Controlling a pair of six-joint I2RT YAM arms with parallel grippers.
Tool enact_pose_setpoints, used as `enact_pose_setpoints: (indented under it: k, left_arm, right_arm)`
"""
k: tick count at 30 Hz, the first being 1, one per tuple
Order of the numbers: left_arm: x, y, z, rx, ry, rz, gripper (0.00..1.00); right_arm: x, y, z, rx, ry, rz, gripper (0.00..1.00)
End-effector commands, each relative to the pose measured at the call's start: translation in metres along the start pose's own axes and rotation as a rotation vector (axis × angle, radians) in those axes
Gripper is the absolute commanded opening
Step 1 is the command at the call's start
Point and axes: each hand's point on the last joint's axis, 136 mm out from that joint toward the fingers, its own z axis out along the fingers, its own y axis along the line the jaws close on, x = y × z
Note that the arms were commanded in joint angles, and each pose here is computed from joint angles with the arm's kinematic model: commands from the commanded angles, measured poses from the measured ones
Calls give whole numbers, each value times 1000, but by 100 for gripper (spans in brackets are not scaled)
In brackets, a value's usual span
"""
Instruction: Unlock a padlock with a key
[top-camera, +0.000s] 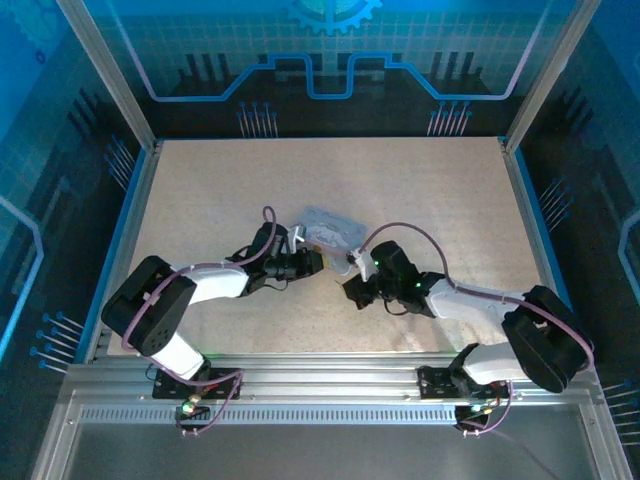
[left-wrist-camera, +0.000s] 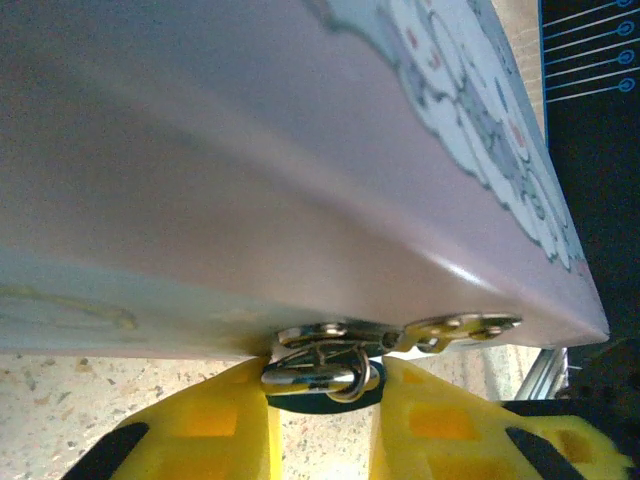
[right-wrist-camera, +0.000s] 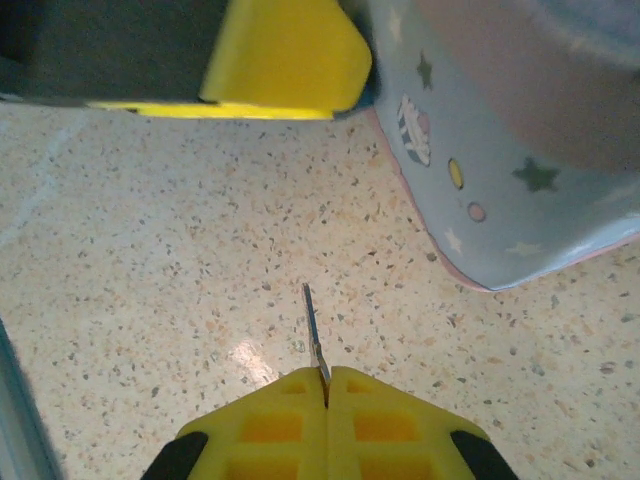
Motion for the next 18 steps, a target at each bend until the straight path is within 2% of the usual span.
enact_pose_setpoints:
  k: [1, 4, 10, 18]
  left_arm:
    - [3, -20, -6, 68, 2, -7, 23]
    - [4, -21, -8, 71, -3, -25, 19]
    - [7, -24, -8, 71, 5, -36, 20]
    - [9, -23, -7, 67, 10, -45, 20]
  right_arm:
    - [-10, 6, 8, 4, -62, -45, 2]
    - [-16, 6, 12, 6, -102, -68, 2]
    - [-22, 6, 12, 2, -157, -128, 3]
    - [-27, -5, 9, 40, -167, -169, 3]
